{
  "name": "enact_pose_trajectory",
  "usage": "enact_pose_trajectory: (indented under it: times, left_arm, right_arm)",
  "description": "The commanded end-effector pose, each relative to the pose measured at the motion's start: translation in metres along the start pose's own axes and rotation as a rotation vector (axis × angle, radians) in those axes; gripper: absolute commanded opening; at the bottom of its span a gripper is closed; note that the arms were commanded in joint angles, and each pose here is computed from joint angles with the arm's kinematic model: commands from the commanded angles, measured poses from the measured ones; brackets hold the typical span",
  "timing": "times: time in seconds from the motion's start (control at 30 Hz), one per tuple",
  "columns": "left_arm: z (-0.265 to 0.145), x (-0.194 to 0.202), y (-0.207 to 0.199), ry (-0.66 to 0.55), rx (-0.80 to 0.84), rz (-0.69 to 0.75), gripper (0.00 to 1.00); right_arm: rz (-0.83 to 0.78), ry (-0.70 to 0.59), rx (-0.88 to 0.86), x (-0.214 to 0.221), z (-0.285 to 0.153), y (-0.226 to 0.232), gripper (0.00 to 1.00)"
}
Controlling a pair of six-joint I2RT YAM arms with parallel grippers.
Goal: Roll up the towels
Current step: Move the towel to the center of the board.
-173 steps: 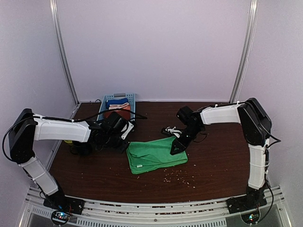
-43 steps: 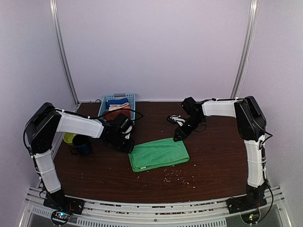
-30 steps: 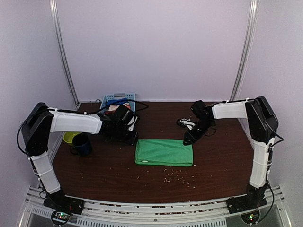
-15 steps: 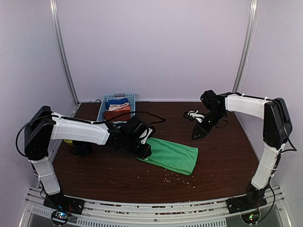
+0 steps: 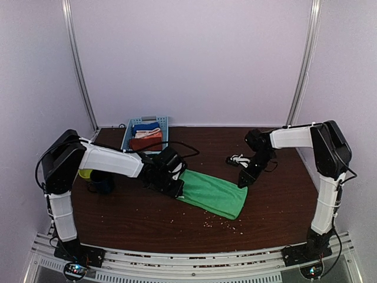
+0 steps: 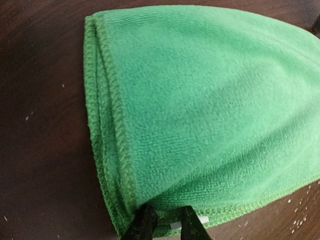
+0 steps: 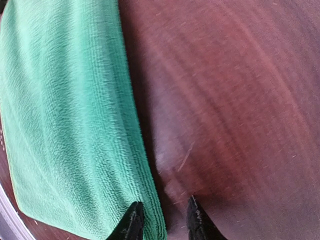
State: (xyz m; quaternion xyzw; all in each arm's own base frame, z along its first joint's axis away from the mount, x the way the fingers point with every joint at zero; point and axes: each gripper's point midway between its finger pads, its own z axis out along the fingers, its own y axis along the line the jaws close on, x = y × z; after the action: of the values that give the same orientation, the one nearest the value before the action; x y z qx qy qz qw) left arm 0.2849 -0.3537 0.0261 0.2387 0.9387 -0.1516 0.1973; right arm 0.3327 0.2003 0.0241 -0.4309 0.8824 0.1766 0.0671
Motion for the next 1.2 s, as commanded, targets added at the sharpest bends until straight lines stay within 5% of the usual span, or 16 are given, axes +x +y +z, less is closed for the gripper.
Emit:
enact_pose_trajectory:
  times: [0.0, 0.2, 0.37, 0.6, 0.8, 0.93, 1.17]
  left_arm:
    - [0.021, -0.029, 0.013, -0.017, -0.014, 0.017, 0.23]
    - [0.044, -0.114, 0.008, -0.15, 0.013, 0.138, 0.22]
    - [0.032, -0.16, 0.008, -0.209, -0.057, 0.192, 0.29]
    - [-0.032, -0.147, 0.003, -0.289, -0.06, 0.208, 0.31]
    - [-0.067, -0.105, -0.072, -0.41, 0.1, 0.383, 0.3]
    - [-0.047, -0.114, -0.058, -0.387, 0.027, 0.263, 0.25]
    - [-0.011, -0.145, -0.05, -0.451, 0.155, 0.032, 0.16]
  right_arm:
    - [0.009, 0.066, -0.095, 0.037, 0.004, 0.03, 0.29]
    - [0.005, 0.073, -0.286, 0.062, -0.008, 0.083, 0.31]
    - [0.009, 0.066, -0.241, 0.065, -0.018, 0.073, 0.34]
    - [-0.001, -0.082, -0.144, 0.02, -0.062, 0.049, 0.38]
    - [0.037, -0.255, -0.082, -0.059, -0.078, 0.013, 0.37]
    - [0.075, -0.338, -0.144, -0.102, -0.071, 0.001, 0.34]
    - [0.136, -0.329, -0.265, -0.133, -0.026, -0.002, 0.3]
